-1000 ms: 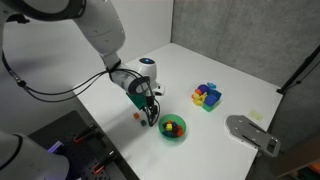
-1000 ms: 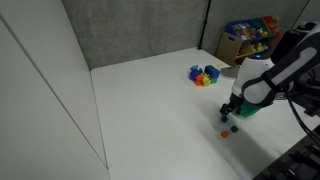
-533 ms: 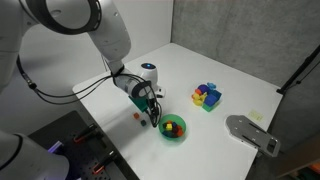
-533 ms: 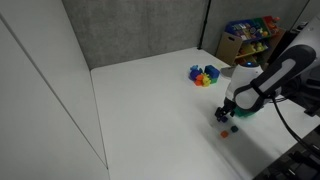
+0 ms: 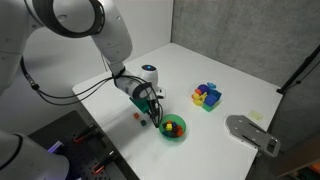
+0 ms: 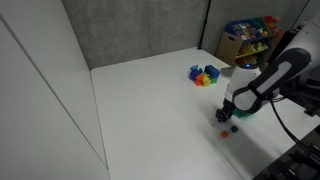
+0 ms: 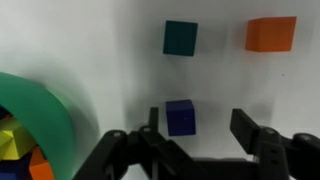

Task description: Put the purple block in the bowl

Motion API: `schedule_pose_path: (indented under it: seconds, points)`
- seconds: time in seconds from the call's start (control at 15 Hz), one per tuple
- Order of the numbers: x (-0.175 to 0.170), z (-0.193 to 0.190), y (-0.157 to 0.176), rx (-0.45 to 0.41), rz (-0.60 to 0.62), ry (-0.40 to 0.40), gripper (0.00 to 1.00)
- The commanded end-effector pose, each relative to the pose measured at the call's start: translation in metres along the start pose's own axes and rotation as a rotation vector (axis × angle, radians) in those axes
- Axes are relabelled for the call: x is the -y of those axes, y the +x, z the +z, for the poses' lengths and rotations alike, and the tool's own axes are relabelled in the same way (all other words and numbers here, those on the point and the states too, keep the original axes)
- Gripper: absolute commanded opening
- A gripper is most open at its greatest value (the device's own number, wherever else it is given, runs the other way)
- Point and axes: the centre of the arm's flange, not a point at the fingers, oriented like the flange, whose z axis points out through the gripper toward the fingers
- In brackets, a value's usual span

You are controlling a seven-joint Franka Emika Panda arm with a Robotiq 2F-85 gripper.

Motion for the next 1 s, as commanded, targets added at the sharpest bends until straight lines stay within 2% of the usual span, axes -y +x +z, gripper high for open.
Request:
schedule_pose_path:
  seconds: [0.0,0.13,0.33,0.4,0.6,0.93]
  points:
    - [-0.001,0.003,0.002,-0.038,-0.028,-0.009,0.44]
    - [0.000,0.005,0.002,-0.055,-0.032,-0.014,0.27]
    - [0.002,-0.006,0.001,-0.057,-0.040,-0.016,0.06]
    - [0.004,-0.013,0.001,-0.054,-0.046,-0.015,0.10]
    - [0.008,-0.046,0.004,-0.073,-0.058,-0.034,0.10]
    - [-0.002,-0.097,0.014,-0.115,-0.075,-0.135,0.10]
